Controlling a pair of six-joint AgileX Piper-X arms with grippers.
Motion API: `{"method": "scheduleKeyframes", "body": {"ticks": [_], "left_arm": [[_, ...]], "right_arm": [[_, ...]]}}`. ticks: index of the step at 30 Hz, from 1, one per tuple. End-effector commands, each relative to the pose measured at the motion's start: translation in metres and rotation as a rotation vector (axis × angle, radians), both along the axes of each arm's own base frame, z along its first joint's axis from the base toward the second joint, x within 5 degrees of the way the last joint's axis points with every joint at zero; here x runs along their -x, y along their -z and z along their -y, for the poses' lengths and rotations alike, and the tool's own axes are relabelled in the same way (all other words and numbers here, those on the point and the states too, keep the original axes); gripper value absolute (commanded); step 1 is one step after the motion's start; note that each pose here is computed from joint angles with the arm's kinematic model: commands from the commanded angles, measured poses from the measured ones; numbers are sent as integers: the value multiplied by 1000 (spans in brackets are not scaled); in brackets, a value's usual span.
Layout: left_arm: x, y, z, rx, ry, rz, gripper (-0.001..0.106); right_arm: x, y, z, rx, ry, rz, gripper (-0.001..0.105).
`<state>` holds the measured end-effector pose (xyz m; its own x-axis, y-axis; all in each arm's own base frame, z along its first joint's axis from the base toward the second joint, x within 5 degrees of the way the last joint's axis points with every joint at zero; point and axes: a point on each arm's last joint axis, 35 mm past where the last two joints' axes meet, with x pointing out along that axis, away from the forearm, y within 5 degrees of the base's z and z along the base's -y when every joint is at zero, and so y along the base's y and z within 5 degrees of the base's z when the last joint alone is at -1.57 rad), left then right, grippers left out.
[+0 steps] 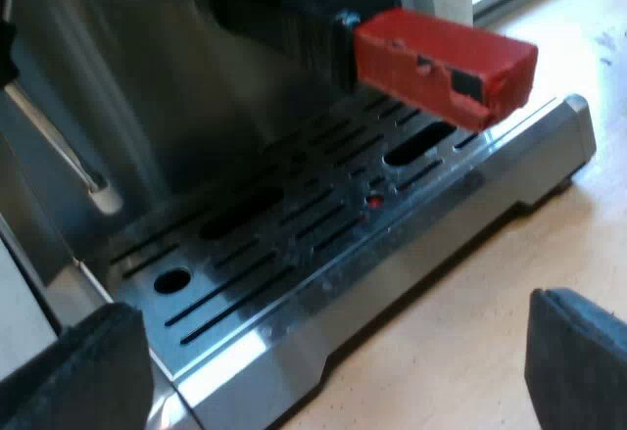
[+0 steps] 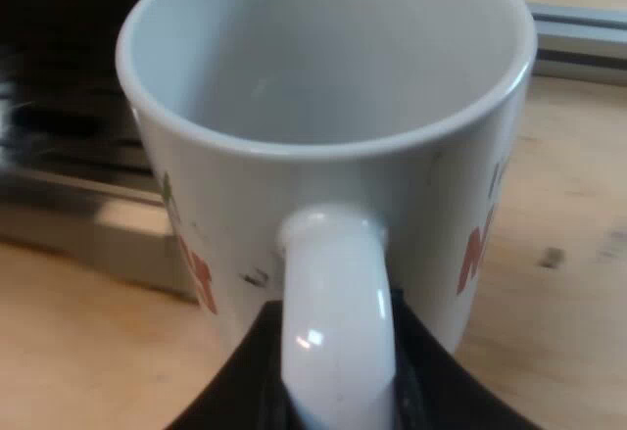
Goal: Place mug into machine
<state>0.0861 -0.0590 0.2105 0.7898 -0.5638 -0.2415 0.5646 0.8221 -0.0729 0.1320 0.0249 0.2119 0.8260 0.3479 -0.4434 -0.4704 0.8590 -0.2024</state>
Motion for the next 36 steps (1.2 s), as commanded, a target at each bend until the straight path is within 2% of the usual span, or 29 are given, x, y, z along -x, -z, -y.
{"method": "scheduleKeyframes", "body": {"ticks": [1,6,8,13,19,24,27,33,36], "left_arm": [[-1,-5,0,23,-15,25,78],[-2,-4,1,20,-15,21,78],[-2,-6,1,31,-15,37,78],[-3,-6,1,39,-15,48,78],[-3,-5,2,52,-8,66,78],[-3,-5,3,59,16,67,78],[-3,-5,3,60,21,67,78],[-2,-5,3,63,39,64,78],[-2,-5,4,65,54,63,78]], "right_arm": [[2,-13,-11,10,-86,55,0],[11,-14,-36,38,-149,60,0],[17,-14,-47,70,-162,75,0],[29,-16,-69,100,-227,135,0],[33,-17,-95,67,-251,190,0],[29,-9,-112,36,-265,176,0],[17,-3,-132,-16,-256,217,0],[1,9,-157,21,-245,194,0],[-8,9,-170,19,-243,194,0]]}}
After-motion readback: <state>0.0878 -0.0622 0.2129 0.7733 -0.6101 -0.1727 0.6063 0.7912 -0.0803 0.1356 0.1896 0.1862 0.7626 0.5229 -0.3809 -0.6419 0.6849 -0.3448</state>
